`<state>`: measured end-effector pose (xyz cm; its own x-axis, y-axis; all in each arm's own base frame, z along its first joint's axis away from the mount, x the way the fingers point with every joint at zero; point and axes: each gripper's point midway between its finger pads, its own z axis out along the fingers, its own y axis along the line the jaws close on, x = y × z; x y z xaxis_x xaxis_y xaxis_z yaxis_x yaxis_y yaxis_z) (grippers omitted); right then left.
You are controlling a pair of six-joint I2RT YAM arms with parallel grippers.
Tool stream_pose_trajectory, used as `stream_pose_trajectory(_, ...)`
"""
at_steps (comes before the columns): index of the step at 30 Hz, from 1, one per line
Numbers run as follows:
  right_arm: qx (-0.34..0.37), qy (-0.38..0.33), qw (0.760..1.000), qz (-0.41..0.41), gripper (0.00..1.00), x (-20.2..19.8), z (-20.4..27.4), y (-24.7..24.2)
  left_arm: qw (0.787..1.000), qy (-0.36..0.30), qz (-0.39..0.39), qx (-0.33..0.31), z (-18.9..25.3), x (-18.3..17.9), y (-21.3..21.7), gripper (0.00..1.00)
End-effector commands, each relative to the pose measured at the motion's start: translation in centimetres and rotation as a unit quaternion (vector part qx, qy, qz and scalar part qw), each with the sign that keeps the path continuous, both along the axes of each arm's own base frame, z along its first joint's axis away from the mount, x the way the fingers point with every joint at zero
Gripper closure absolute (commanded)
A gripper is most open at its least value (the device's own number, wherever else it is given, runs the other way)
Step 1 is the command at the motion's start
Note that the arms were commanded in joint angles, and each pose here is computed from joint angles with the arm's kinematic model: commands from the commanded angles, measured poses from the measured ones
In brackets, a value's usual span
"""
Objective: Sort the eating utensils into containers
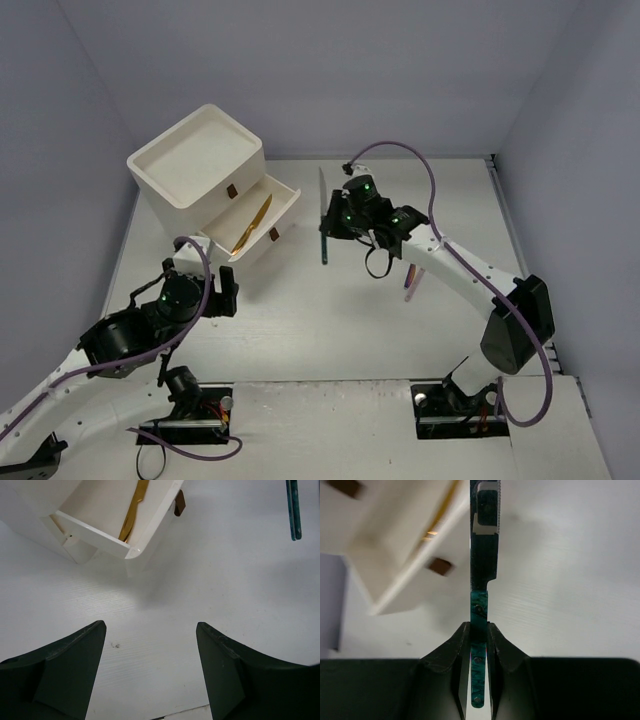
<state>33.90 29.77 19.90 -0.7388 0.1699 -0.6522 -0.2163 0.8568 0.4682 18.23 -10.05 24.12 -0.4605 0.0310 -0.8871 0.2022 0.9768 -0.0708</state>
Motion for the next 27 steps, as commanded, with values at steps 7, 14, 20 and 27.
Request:
stream_pose_trajectory(7, 0.227, -0.038, 0.973, -0.013, 1.0, 2.5, 10.7, 10.7, 0.999, -0.025, 0.036, -0.001, 2.1, -0.3, 2.5, 0.3)
stream_pose_trajectory(14, 0.276, -0.014, 0.961, -0.011, 0.97, 4.0, 10.0, 16.3, 0.998, -0.032, 0.038, -0.022, 2.9, -1.0, 3.2, 0.3)
stream_pose_trajectory(20, 0.285, -0.008, 0.958, -0.009, 0.8, 4.6, 9.0, 19.4, 0.999, -0.02, 0.035, -0.015, 2.3, -0.9, 2.8, 0.3)
stream_pose_trajectory(27, 0.256, -0.021, 0.966, -0.004, 0.56, 5.1, 7.5, 18.9, 0.999, -0.016, 0.036, -0.011, 2.0, -0.9, 2.8, 0.3)
